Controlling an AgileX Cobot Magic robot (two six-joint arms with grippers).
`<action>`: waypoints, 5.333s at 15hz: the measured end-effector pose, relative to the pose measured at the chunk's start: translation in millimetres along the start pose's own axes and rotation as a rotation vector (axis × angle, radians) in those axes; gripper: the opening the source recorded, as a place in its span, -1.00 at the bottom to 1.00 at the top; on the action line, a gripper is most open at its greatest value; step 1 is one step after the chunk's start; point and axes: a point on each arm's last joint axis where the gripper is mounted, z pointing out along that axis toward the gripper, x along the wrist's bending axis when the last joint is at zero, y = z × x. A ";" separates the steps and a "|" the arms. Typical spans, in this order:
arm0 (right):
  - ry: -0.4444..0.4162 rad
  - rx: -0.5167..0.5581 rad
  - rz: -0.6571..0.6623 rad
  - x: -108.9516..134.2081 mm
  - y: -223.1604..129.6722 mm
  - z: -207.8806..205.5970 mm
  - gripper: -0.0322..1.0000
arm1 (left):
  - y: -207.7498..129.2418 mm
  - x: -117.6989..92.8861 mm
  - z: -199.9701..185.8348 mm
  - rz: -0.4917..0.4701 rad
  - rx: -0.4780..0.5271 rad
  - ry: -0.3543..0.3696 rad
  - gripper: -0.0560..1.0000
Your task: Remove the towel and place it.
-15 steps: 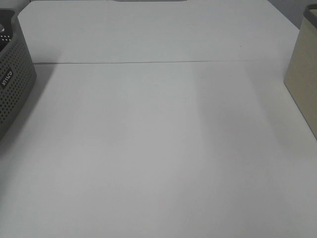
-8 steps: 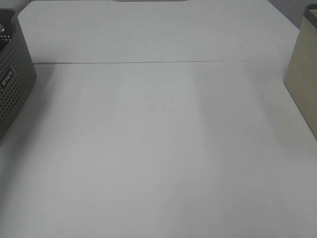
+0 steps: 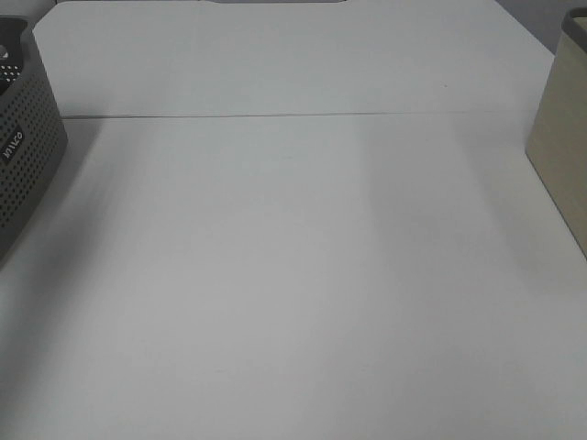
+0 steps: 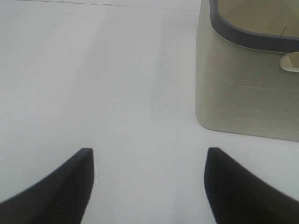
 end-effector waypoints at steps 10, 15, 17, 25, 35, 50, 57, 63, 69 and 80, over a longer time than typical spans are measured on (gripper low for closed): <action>0.041 0.031 -0.030 3.2 5.9 4.2 0.34 | 47.6 -25.9 -51.9 -0.146 -0.561 -0.275 -0.89; 0.312 0.011 -0.100 24.6 52.4 38.1 0.34 | 82.5 -64.4 -53.3 0.059 -0.624 -0.357 -0.89; 0.523 0.026 -0.140 40.1 75.8 72.7 0.34 | 102.5 -85.6 -42.5 0.170 -0.619 -0.347 -0.89; 0.862 0.017 -0.267 59.7 117.4 174.4 0.34 | 136.1 -128.2 -38.1 0.267 -0.692 -0.421 -0.89; 1.161 0.023 -0.381 143.5 143.0 237.5 0.60 | 174.3 -180.5 -36.5 0.312 -0.807 -0.486 -0.89; 1.216 0.090 -0.433 164.2 132.0 252.7 -0.85 | 174.2 -179.0 -33.7 0.333 -0.795 -0.450 -0.89; 1.136 0.190 -0.284 161.9 133.0 256.7 -0.92 | 173.1 -179.7 -32.5 0.349 -0.781 -0.452 -0.89; 0.791 0.433 -0.224 141.1 198.4 236.5 -0.92 | 176.3 -180.9 -10.0 0.406 -0.728 -0.362 -0.89; 0.384 0.299 -0.325 104.8 294.8 197.2 -0.92 | 198.2 -176.2 9.9 0.312 -0.848 -0.162 -0.89; 0.141 -0.480 -0.393 96.6 391.4 184.9 -0.92 | 214.3 -126.5 39.8 -0.004 -1.125 0.459 -0.89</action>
